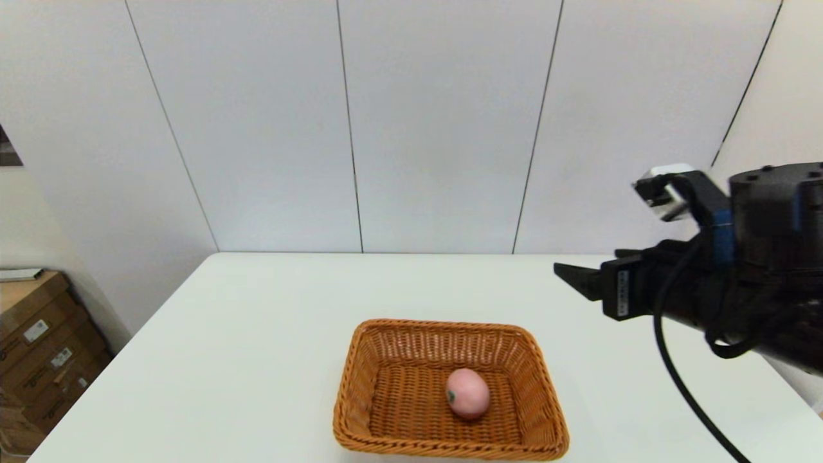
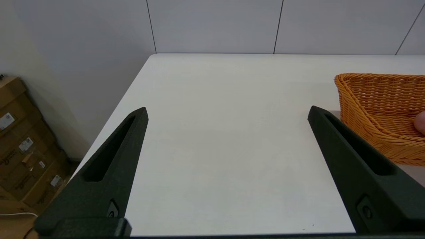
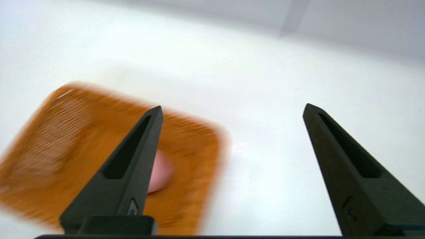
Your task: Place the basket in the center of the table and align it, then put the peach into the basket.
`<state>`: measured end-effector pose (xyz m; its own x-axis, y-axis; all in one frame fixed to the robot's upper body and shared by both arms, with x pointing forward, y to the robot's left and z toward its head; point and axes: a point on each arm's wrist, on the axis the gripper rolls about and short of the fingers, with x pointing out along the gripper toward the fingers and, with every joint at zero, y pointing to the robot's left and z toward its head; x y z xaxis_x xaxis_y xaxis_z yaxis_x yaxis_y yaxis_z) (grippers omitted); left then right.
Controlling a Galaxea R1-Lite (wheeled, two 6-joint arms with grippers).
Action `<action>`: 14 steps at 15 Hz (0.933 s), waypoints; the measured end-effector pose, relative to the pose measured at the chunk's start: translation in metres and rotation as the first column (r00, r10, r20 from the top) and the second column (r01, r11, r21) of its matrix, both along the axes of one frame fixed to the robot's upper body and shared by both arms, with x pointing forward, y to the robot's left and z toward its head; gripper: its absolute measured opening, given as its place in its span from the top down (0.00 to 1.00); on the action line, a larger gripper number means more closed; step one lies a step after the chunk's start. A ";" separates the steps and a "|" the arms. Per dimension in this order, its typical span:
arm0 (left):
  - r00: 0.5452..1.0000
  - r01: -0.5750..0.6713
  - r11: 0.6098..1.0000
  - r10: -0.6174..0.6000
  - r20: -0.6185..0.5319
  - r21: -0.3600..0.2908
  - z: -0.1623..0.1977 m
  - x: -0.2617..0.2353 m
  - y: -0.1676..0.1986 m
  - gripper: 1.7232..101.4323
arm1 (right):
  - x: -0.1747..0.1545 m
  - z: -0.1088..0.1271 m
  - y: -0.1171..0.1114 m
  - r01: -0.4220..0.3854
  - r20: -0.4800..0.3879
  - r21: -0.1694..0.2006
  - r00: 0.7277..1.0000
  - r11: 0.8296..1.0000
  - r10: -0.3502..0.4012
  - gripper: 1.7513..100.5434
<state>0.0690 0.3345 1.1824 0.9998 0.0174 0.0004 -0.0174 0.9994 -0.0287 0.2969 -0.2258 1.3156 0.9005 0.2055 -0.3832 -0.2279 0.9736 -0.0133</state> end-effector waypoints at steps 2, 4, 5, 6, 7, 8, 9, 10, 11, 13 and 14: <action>1.000 -0.001 1.000 0.001 0.001 -0.011 0.000 0.000 0.000 0.04 | -0.028 0.015 -0.020 0.044 0.099 -0.058 0.994 0.997 -0.038 0.13; 1.000 -0.002 1.000 0.002 0.000 -0.014 0.000 0.000 0.000 0.04 | -0.062 0.023 -0.041 0.043 0.184 -0.126 0.983 0.991 -0.019 0.11; 1.000 -0.002 1.000 0.002 0.000 -0.016 0.000 0.000 0.000 0.04 | -0.082 0.021 -0.053 0.051 0.217 -0.168 0.976 0.984 -0.013 0.10; 1.000 -0.002 1.000 0.002 0.000 -0.021 0.000 0.000 0.000 0.04 | -0.098 0.014 -0.066 0.078 0.235 -0.208 0.972 0.975 -0.028 0.09; 1.000 -0.002 1.000 0.002 0.000 -0.023 0.000 0.000 0.000 0.04 | -0.114 0.005 -0.079 0.123 0.249 -0.239 0.967 0.963 -0.062 0.08; 1.000 -0.002 1.000 0.002 0.000 -0.021 0.000 0.000 0.000 0.04 | -0.129 -0.005 -0.091 0.175 0.265 -0.255 0.958 0.951 -0.105 0.08; 1.000 -0.002 1.000 0.002 0.000 -0.023 0.000 0.000 0.000 0.04 | -0.145 -0.014 -0.100 0.231 0.287 -0.259 0.946 0.938 -0.153 0.07; 1.000 -0.002 1.000 0.002 0.001 -0.023 0.000 0.000 0.000 0.04 | -0.160 -0.021 -0.107 0.287 0.307 -0.255 0.930 0.923 -0.204 0.06; 1.000 -0.002 1.000 0.002 0.001 -0.023 0.000 0.000 0.000 0.04 | -0.173 -0.029 -0.113 0.344 0.315 -0.253 0.913 0.904 -0.259 0.06; 1.000 -0.002 1.000 0.002 0.001 -0.024 0.000 0.000 0.000 0.04 | -0.197 -0.045 -0.118 0.432 0.327 -0.238 0.879 0.870 -0.347 0.05; 1.000 -0.002 1.000 0.002 0.001 -0.025 0.000 0.000 0.000 0.04 | -0.206 -0.053 -0.119 0.461 0.341 -0.218 0.862 0.860 -0.375 0.05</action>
<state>0.0690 0.3346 1.1825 0.9998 0.0194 0.0013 -0.0193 0.9984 -0.0538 0.0908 -0.3446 1.2631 0.9520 -0.2932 -0.0881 0.2550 0.9187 -0.3018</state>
